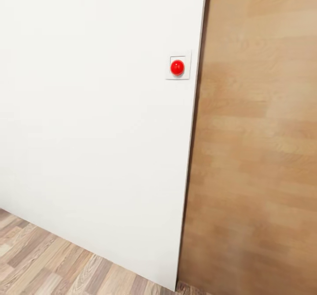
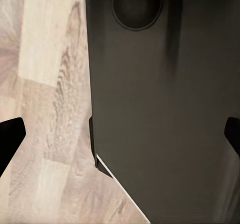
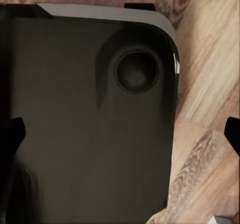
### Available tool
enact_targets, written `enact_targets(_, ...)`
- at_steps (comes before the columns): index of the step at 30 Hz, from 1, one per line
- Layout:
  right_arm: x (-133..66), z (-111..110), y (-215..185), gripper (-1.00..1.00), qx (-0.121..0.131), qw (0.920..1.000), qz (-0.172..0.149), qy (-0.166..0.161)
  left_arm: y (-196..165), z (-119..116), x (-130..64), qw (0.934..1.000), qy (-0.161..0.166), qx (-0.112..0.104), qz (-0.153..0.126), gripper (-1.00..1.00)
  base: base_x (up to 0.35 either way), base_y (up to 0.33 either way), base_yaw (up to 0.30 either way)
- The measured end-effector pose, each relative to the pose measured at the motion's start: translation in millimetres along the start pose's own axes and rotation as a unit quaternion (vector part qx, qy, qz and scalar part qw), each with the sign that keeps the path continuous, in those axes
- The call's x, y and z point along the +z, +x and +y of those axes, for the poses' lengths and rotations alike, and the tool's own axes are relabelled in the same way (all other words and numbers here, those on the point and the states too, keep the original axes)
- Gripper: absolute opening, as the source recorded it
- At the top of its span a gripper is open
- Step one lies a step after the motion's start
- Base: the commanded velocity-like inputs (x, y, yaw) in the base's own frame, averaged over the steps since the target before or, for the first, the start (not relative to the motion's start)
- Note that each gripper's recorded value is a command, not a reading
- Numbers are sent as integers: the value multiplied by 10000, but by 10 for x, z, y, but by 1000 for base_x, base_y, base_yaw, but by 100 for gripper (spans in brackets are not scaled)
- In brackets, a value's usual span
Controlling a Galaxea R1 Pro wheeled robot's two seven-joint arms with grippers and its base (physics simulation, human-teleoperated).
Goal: Put all the toys in the child's room - the three board games (two on the bed and one on the table), the two jigsaw puzzles on the table, and the tennis ball on the table - inside the toy box on the table in the child's room.
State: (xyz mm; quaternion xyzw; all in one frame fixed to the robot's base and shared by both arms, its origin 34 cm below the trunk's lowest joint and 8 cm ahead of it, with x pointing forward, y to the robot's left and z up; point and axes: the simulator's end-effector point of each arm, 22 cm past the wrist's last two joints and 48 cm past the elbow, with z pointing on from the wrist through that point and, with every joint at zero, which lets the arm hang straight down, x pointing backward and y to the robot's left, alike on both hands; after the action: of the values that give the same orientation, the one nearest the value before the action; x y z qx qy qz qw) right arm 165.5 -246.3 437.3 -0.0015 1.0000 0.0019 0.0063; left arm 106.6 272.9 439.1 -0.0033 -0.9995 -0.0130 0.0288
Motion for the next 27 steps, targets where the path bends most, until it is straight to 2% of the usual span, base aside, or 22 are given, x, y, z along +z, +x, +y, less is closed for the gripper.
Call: enact_targets(27,-5,-11,-280,100,6,9999,-149,11,-14,23,0,10000,-16,13,-22,100,0,0,284)
